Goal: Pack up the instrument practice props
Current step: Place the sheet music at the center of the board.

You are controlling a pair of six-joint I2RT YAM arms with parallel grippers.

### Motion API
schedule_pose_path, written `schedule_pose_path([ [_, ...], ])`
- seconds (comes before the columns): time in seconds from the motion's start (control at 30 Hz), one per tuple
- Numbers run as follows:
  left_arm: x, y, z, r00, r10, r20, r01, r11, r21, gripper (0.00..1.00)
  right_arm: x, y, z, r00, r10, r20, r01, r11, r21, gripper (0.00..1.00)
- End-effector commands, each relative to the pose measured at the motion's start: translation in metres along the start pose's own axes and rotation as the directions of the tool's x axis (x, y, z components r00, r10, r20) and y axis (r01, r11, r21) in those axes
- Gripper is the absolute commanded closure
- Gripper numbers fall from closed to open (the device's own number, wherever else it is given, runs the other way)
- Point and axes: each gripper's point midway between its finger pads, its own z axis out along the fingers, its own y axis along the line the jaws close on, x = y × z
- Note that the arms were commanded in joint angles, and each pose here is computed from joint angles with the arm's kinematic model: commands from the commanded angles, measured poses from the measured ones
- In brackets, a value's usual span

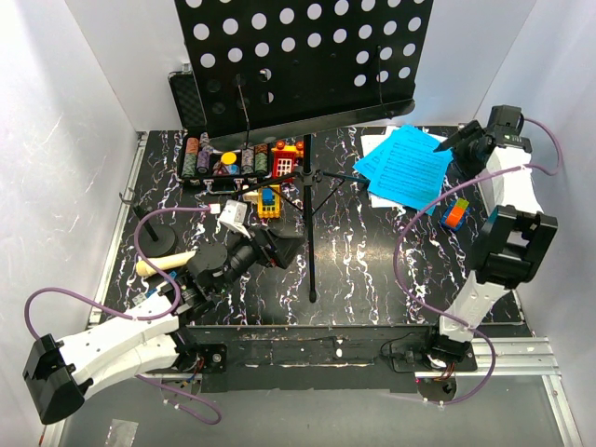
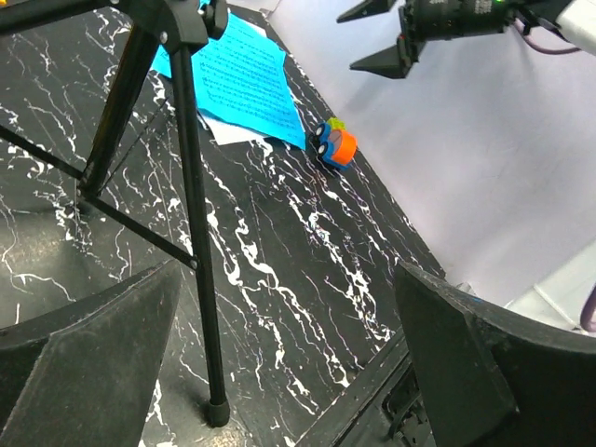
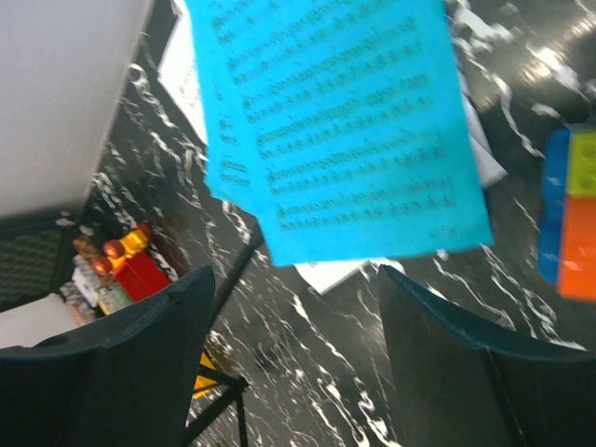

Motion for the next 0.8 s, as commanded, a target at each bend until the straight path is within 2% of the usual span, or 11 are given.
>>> schedule_pose_path([
  [0.0, -0.014, -0.003, 0.000, 0.999, -0.017, 0.027, 0.017, 1.000, -0.021, 0.02, 0.012, -0.033, -0.022, 0.999, -0.022, 0.045, 0.017, 0.994, 0.104, 0.21],
  [0.1, -0.022, -0.008, 0.000, 0.998, 0.007, 0.063, -0.007, 1.000, 0.005, 0.02, 0.036, -0.010, -0.048, 0.995, -0.036, 0.090, 0.040, 0.999, -0.036, 0.24],
  [0.2, -0.043, -0.017, 0.003, 0.985, 0.042, 0.165, -0.050, 0.998, 0.044, 0.02, 0.073, 0.027, -0.076, 0.981, -0.125, 0.146, 0.152, 0.969, -0.196, 0.27],
  [0.3, -0.066, -0.025, 0.012, 0.959, 0.130, 0.253, -0.146, 0.988, 0.046, 0.02, 0.118, 0.041, -0.093, 0.971, -0.179, 0.157, 0.221, 0.921, -0.319, 0.30],
  [0.37, -0.071, -0.032, 0.029, 0.940, 0.225, 0.256, -0.243, 0.969, 0.040, 0.02, 0.147, 0.041, -0.102, 0.973, -0.188, 0.133, 0.225, 0.892, -0.391, 0.32],
  [0.47, -0.075, -0.036, 0.061, 0.889, 0.392, 0.235, -0.405, 0.914, 0.007, 0.02, 0.181, 0.040, -0.117, 0.968, -0.229, 0.106, 0.252, 0.841, -0.478, 0.34],
  [0.57, -0.078, -0.032, 0.090, 0.794, 0.563, 0.228, -0.568, 0.822, -0.048, 0.08, 0.201, 0.047, -0.141, 0.947, -0.297, 0.124, 0.317, 0.786, -0.531, 0.35],
  [0.67, -0.090, -0.024, 0.107, 0.719, 0.643, 0.264, -0.632, 0.763, -0.137, 0.13, 0.221, 0.053, -0.164, 0.912, -0.375, 0.164, 0.399, 0.724, -0.562, 0.35],
  [0.77, -0.092, -0.022, 0.127, 0.701, 0.666, 0.254, -0.648, 0.744, -0.161, 0.20, 0.239, 0.050, -0.174, 0.900, -0.404, 0.161, 0.417, 0.696, -0.584, 0.34],
])
